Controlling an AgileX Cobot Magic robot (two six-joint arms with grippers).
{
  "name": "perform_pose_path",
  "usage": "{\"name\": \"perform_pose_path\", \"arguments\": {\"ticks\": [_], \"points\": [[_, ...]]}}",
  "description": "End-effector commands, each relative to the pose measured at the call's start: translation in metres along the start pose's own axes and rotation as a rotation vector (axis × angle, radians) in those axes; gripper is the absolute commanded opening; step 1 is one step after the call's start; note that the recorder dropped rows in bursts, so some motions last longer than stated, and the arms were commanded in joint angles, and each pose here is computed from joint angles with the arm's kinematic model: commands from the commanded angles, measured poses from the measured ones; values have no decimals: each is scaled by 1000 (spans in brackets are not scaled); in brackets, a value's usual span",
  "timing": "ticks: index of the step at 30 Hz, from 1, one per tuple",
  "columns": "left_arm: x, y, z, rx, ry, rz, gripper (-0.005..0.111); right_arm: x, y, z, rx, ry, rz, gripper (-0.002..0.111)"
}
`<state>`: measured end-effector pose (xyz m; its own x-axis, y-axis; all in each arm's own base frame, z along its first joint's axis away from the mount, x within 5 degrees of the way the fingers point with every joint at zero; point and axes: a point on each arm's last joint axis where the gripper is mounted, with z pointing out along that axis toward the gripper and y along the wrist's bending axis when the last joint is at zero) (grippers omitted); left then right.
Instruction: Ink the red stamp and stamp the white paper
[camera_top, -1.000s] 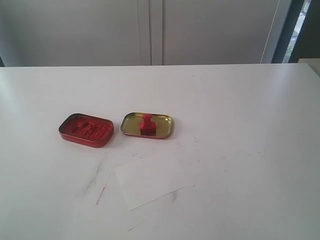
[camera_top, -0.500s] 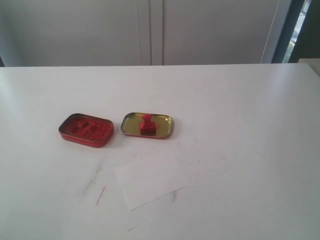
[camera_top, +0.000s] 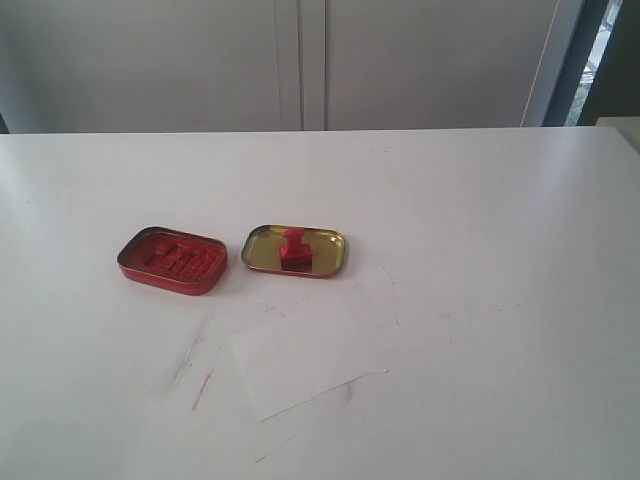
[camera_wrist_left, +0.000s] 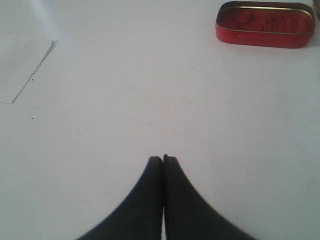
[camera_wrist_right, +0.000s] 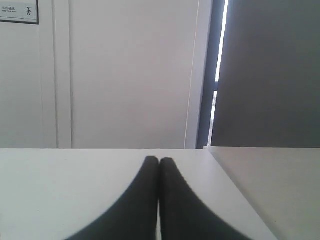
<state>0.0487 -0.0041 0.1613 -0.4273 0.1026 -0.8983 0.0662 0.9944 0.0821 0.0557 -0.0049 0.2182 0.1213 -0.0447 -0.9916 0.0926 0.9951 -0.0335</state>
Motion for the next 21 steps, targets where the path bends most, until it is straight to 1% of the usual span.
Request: {"name": "perform_pose_path", "arguments": {"ticks": [1,7,16,21], "points": [[3,0,1,3,14,-4,0,-3,0,0,1,-46,-11,0],[3,0,1,3,14,-4,0,-6,0,-1,2,-84,-11,0],[3,0,1,3,14,-4,0,-6,0,-1,2,-73,-4,0],[3,0,1,3,14,-4,0,-27,-1,-3,3,-93,-4,0]]}}
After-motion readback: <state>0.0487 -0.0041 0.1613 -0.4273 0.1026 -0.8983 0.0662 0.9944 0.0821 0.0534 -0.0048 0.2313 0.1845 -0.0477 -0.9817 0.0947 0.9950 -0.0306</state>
